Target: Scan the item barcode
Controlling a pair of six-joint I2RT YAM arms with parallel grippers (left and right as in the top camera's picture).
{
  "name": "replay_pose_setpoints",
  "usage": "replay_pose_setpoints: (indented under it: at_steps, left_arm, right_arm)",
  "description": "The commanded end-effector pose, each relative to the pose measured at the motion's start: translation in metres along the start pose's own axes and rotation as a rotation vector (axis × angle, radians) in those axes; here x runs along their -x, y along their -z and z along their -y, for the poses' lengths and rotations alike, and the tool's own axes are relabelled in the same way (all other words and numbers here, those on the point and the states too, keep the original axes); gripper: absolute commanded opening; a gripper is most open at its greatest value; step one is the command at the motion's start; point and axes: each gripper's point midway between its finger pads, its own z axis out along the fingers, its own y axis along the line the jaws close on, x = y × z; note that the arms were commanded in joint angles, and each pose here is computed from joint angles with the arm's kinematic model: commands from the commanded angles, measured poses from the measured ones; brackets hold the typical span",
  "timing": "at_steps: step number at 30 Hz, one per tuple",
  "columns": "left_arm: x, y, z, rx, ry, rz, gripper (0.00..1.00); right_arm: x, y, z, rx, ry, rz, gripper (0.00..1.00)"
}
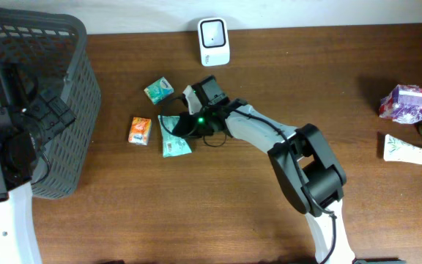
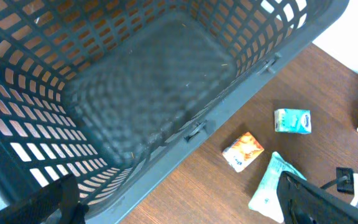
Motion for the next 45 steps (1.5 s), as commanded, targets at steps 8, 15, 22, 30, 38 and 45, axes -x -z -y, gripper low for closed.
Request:
replay_pose_setpoints:
  at_steps: [8, 15, 22, 30, 38, 45]
  left_arm:
    - [0.001, 0.003, -0.002, 0.000, 0.016, 0.009, 0.99]
    - [0.001, 0.003, -0.002, 0.000, 0.016, 0.008, 0.99]
    - [0.001, 0.003, -0.002, 0.000, 0.016, 0.008, 0.99]
    - [0.001, 0.003, -0.002, 0.000, 0.016, 0.009, 0.99]
    - [0.001, 0.003, -0.002, 0.000, 0.016, 0.009, 0.99]
    - [0.001, 0.003, -0.002, 0.000, 0.016, 0.009, 0.99]
  right_arm:
    - [-0.039, 0.108, 0.060, -0.424, -0.189, -0.099, 0.04]
    - [-0.036, 0.145, 0.104, -0.467, -0.286, -0.102, 0.82]
    - [-0.029, 0.105, 0.091, -0.264, -0.194, -0.133, 0.80]
    - [-0.036, 0.065, 0.096, -0.273, -0.223, -0.151, 0.52]
    - [-0.004, 0.091, 0.063, -0.198, -0.121, -0.080, 0.04]
    - [0.064, 0.162, -0.043, 0.055, 0.258, 0.108, 0.04]
